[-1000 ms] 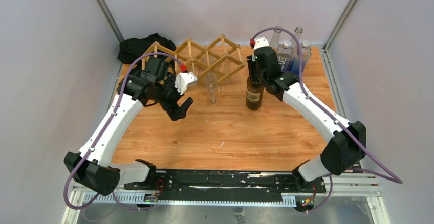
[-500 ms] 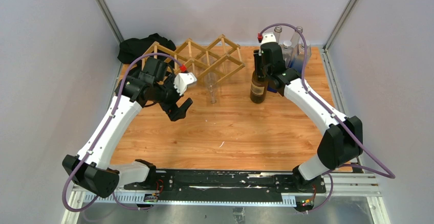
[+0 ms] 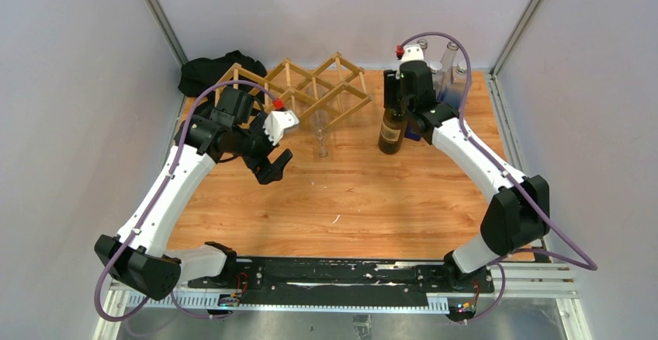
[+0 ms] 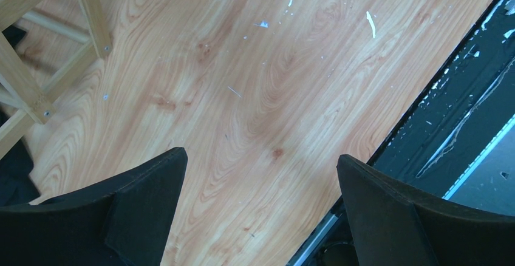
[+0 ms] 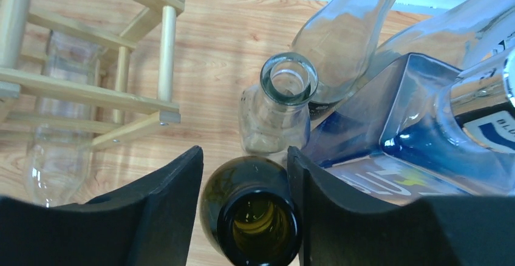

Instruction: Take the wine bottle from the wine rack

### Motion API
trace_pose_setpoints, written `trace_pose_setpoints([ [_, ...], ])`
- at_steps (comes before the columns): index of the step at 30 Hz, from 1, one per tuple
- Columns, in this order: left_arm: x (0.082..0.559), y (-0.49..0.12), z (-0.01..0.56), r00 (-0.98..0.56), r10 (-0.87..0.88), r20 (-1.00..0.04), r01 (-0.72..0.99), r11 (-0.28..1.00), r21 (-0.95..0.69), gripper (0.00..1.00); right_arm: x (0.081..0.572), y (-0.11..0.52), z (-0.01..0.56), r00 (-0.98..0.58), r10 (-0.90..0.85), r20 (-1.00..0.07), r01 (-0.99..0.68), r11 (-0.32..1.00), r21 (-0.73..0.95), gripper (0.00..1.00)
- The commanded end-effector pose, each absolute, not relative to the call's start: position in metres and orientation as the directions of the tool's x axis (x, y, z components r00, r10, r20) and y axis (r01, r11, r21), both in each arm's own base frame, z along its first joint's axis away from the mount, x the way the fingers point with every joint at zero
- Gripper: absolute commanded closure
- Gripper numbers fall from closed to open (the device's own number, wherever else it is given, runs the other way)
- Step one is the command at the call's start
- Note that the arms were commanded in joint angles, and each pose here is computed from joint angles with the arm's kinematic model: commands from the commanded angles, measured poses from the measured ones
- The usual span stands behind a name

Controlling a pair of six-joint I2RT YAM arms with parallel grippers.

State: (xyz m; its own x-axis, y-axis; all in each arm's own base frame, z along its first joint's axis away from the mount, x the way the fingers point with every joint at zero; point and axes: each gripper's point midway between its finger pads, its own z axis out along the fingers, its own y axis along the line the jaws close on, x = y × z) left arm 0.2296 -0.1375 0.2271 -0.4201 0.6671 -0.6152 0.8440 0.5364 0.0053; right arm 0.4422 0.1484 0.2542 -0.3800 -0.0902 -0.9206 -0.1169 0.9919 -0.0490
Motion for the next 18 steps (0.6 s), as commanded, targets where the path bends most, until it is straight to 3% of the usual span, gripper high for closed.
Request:
trace_pose_setpoints([
  [1,0.225,-0.140,0.234,-0.403,0.659,-0.635,0.854,0.520,-0.001,0.00,0.446,0.142,0.288,-0.294,-0.032,-0.955,-0.088,0.996,-0.006,0.41],
  [10,0.224,-0.141,0.233,-0.407,0.657,-0.635,0.855,0.518,-0.012,0.00,0.432,0.136,0.333,-0.207,-0.001,-0.978,-0.098,0.995,0.020,0.39],
  [14,0.231,-0.140,0.236,-0.423,0.640,-0.642,0.837,0.547,-0.006,0.00,0.416,0.136,0.353,-0.193,0.052,-0.980,-0.094,0.993,0.071,0.16],
  [18,0.250,-0.132,0.241,-0.448,0.589,-0.672,0.795,0.606,0.001,0.00,0.393,0.149,0.362,-0.210,0.109,-0.972,-0.107,0.985,0.133,0.12],
])
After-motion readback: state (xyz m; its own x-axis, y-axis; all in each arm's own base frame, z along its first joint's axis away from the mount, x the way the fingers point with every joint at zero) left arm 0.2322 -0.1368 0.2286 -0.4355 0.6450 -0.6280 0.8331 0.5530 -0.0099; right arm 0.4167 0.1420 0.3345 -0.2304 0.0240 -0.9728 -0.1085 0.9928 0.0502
